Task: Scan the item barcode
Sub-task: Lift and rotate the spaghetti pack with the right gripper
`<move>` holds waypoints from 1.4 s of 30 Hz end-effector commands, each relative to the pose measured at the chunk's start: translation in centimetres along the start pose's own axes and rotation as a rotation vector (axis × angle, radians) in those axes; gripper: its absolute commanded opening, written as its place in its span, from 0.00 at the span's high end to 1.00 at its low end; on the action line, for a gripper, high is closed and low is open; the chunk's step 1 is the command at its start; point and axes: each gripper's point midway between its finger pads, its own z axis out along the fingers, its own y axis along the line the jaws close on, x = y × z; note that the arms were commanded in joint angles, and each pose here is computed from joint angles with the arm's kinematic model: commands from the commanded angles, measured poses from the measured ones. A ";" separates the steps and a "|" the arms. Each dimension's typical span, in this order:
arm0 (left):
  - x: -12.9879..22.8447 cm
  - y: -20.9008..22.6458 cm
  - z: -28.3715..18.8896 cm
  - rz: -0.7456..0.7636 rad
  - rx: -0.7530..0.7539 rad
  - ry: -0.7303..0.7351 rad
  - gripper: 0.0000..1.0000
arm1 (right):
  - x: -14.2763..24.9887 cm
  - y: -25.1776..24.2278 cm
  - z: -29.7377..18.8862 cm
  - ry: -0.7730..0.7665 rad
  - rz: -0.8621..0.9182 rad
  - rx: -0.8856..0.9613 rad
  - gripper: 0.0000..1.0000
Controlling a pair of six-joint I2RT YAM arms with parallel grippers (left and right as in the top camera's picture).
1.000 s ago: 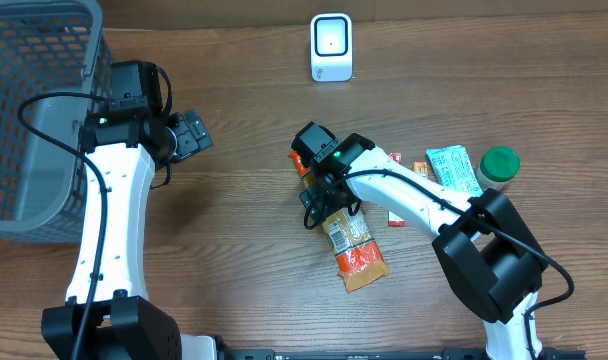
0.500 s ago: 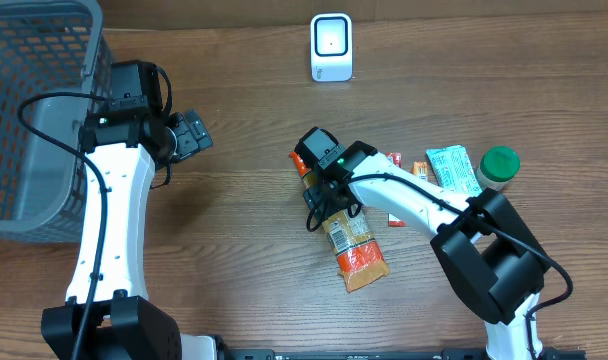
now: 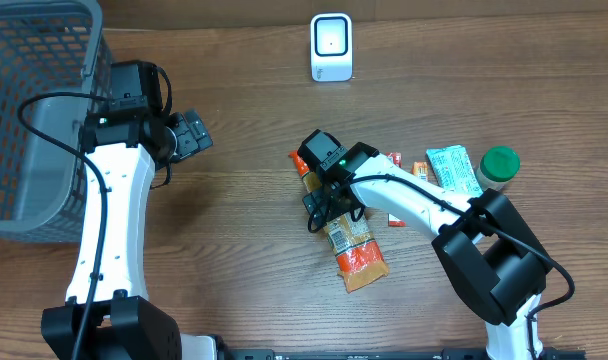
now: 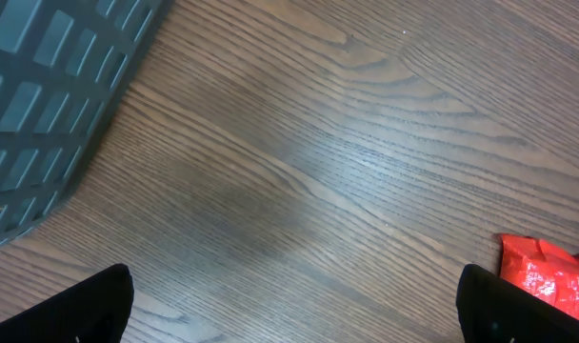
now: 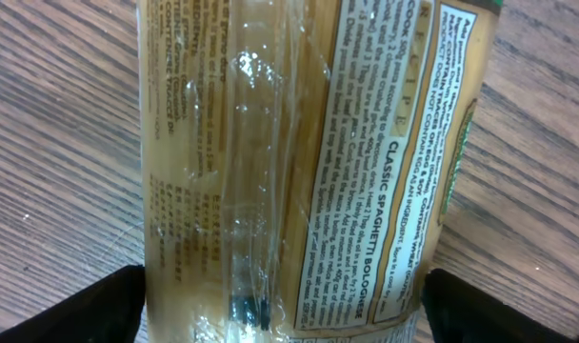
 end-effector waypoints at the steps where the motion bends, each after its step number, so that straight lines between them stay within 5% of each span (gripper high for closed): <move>1: 0.2 0.1 0.3 0.013 -0.006 0.009 0.00 | -0.1 0.0 -1.0 -0.025 0.007 -0.012 0.05; 14: 0.2 0.1 0.3 0.013 -0.006 0.009 0.00 | 0.5 0.8 -0.2 -0.017 -0.016 -0.014 0.23; 21: 0.2 0.1 0.3 0.013 -0.006 0.009 0.00 | 0.9 1.6 -0.2 -0.014 -0.069 -0.016 0.49; 29: 0.2 0.1 0.3 0.013 -0.006 0.009 0.00 | 1.1 3.9 -1.8 -0.052 -0.361 -0.030 0.70; 31: 0.2 0.1 0.3 0.013 -0.006 0.009 0.00 | 1.5 4.5 -1.8 -0.047 -0.407 -0.031 0.70; 36: 0.2 0.1 0.3 0.013 -0.006 0.009 0.00 | 1.6 4.6 -1.8 -0.046 -0.403 -0.028 0.36; 42: 0.2 0.1 0.3 0.013 -0.006 0.009 0.00 | 1.8 4.4 -1.2 -0.029 -0.401 -0.025 0.29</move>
